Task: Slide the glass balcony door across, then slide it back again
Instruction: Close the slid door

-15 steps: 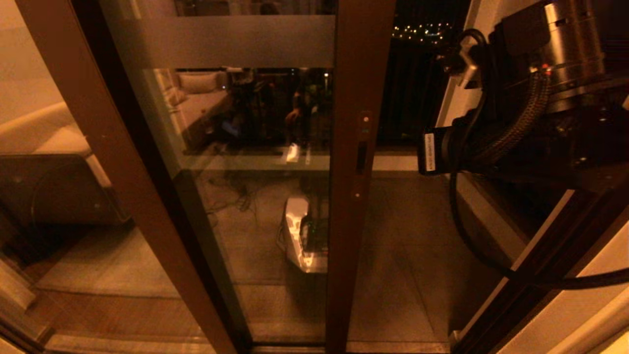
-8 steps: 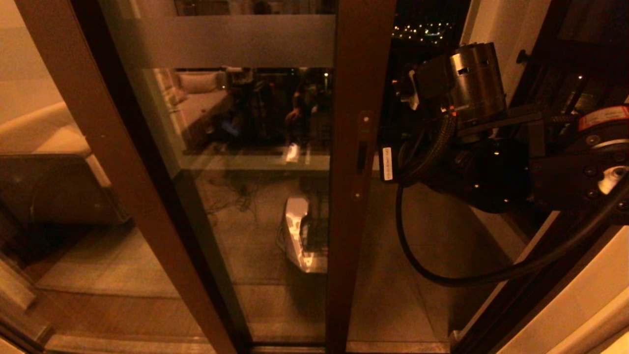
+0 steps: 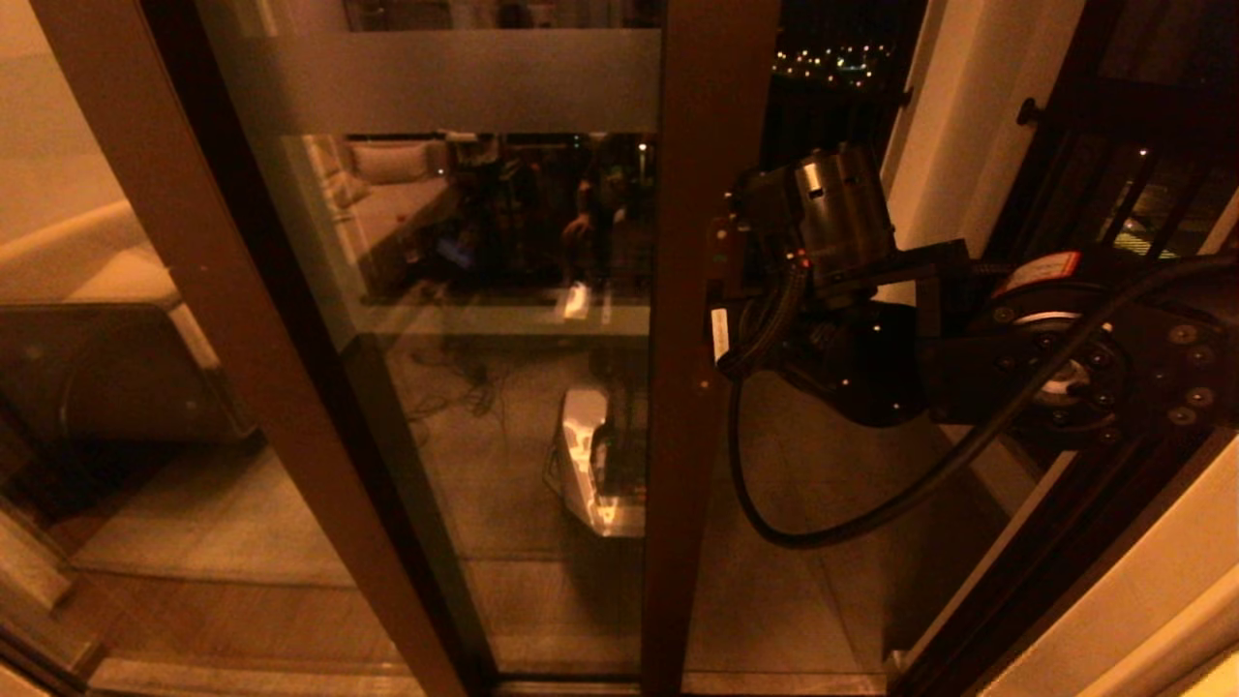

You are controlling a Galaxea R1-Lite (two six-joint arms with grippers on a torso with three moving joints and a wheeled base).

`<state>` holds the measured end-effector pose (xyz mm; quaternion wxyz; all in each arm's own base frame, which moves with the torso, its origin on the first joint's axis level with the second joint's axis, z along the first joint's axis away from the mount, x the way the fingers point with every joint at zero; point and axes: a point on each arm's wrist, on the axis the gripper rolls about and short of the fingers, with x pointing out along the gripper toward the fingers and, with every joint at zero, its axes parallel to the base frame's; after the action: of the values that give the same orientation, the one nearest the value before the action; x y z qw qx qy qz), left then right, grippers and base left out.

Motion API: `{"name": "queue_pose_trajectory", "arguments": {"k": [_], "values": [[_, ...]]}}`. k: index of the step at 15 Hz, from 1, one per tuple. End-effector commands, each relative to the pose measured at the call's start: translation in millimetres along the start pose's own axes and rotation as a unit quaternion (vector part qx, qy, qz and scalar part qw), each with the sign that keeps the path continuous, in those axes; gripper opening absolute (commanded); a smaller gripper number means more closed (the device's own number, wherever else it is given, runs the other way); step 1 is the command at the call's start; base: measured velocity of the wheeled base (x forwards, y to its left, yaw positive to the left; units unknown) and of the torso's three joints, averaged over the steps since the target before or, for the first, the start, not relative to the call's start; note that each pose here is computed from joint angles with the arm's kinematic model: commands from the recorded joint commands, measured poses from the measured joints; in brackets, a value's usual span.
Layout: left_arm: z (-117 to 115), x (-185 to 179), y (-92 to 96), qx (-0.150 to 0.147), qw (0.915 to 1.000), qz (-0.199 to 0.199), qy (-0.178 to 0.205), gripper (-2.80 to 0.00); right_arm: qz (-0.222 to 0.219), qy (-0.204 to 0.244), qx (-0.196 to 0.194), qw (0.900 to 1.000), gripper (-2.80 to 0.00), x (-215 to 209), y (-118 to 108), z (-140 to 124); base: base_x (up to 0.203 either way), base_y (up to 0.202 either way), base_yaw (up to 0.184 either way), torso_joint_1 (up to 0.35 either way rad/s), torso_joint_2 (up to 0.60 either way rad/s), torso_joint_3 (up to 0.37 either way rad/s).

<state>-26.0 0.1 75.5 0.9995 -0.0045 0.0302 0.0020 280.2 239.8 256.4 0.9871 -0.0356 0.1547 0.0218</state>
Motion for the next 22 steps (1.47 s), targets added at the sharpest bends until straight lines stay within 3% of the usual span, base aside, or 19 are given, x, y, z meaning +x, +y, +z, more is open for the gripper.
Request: {"name": "queue_pose_trajectory", "arguments": {"k": [1,3,4,22], "values": [[0,0,0.0,0.000,1.0000,0.000,0.000,-2.80,-0.010,0.006,-0.002,1.000,-2.80,13,2,-4,0.000,0.000,0.000,0.000,0.00,0.000],[0,0,0.0,0.000,1.0000,0.000,0.000,-2.80,-0.013,0.005,0.000,1.000,-2.80,16,2,-4,0.000,0.000,0.000,0.000,0.00,0.000],[0,0,0.0,0.000,1.0000,0.000,0.000,-2.80,-0.011,0.004,0.000,1.000,0.00,13,1,-3,0.000,0.000,0.000,0.000,0.00,0.000],[0,0,0.0,0.000,1.0000,0.000,0.000,-2.80,-0.012,-0.006,0.004,1.000,0.00,0,-2,-1,0.000,0.000,0.000,0.000,0.00,0.000]]}}
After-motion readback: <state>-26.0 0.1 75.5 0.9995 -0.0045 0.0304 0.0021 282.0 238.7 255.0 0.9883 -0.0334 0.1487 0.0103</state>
